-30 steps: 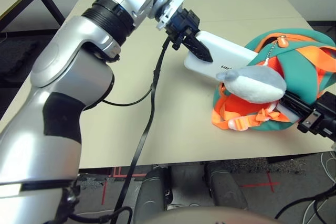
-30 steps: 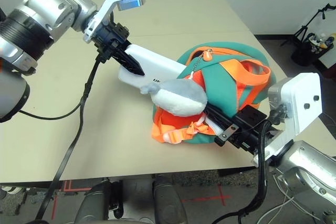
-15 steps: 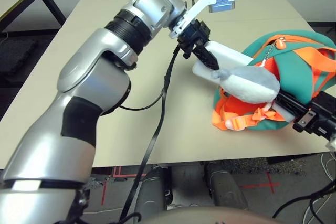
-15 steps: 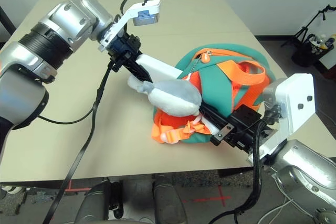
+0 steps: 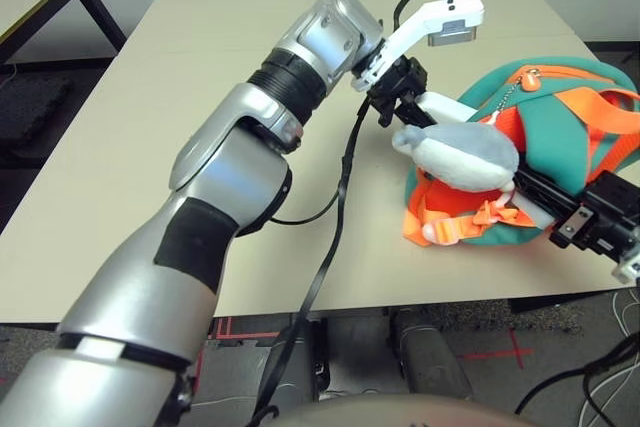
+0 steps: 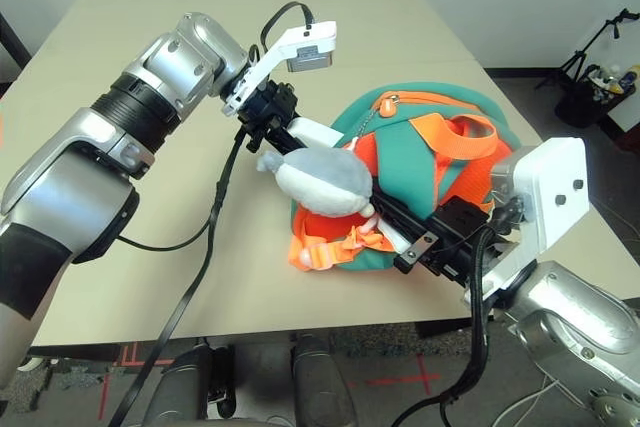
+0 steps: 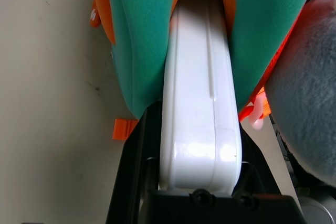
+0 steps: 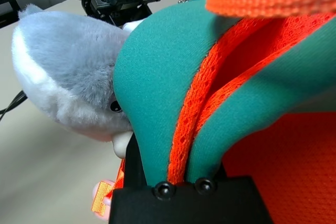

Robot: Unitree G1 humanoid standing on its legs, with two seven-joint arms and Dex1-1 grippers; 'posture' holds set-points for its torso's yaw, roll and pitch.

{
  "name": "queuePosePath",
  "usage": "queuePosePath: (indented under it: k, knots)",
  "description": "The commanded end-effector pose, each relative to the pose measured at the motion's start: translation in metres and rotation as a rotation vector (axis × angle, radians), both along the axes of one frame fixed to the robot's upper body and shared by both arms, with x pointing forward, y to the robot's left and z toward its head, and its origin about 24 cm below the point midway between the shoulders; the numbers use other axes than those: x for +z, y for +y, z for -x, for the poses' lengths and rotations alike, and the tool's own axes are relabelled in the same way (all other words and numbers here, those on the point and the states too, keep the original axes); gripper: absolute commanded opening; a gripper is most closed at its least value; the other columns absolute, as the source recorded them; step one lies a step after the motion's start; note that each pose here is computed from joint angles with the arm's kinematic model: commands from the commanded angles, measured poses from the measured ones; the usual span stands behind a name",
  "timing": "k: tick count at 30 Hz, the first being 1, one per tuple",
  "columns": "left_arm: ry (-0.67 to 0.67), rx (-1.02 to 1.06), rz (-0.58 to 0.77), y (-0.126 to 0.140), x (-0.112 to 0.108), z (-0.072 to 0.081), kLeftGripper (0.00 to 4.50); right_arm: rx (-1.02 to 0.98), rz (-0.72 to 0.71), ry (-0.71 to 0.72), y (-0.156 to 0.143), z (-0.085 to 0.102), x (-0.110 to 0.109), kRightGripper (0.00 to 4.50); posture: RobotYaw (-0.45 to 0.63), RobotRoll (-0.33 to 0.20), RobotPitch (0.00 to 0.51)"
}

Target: Put the pencil case into the backpack and zip it.

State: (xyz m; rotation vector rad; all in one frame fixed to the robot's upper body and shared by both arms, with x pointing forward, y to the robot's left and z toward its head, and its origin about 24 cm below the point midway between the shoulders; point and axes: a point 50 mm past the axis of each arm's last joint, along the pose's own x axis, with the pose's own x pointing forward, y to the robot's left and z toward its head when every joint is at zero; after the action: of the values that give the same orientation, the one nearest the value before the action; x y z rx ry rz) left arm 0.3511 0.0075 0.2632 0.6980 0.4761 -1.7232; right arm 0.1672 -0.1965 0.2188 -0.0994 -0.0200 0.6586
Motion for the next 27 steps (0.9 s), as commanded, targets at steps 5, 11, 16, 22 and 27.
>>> queuePosePath:
  k: [5, 11, 16, 22, 27]
  knots:
    - [0.027, -0.015, 0.088, 0.005, 0.018, 0.005, 3.36, 0.030, -0.008, -0.020, 0.004, 0.000, 0.001, 0.14, -0.31, 0.000, 0.112]
    - [0.063, 0.038, 0.198, 0.038, 0.059, 0.013, 4.50, 0.031, -0.007, -0.021, 0.003, 0.000, 0.001, 0.14, -0.30, 0.000, 0.111]
    - [0.087, 0.094, 0.211, 0.070, 0.074, 0.019, 3.26, 0.039, -0.007, -0.019, 0.003, -0.001, 0.001, 0.14, -0.28, 0.000, 0.110]
    - [0.074, 0.159, 0.203, 0.082, 0.070, 0.009, 1.28, 0.045, -0.004, -0.024, 0.001, -0.004, 0.001, 0.14, -0.27, 0.000, 0.105]
    - [0.101, 0.153, 0.200, 0.072, 0.052, 0.002, 0.00, 0.050, 0.000, -0.029, 0.001, -0.005, 0.003, 0.14, -0.28, 0.000, 0.102]
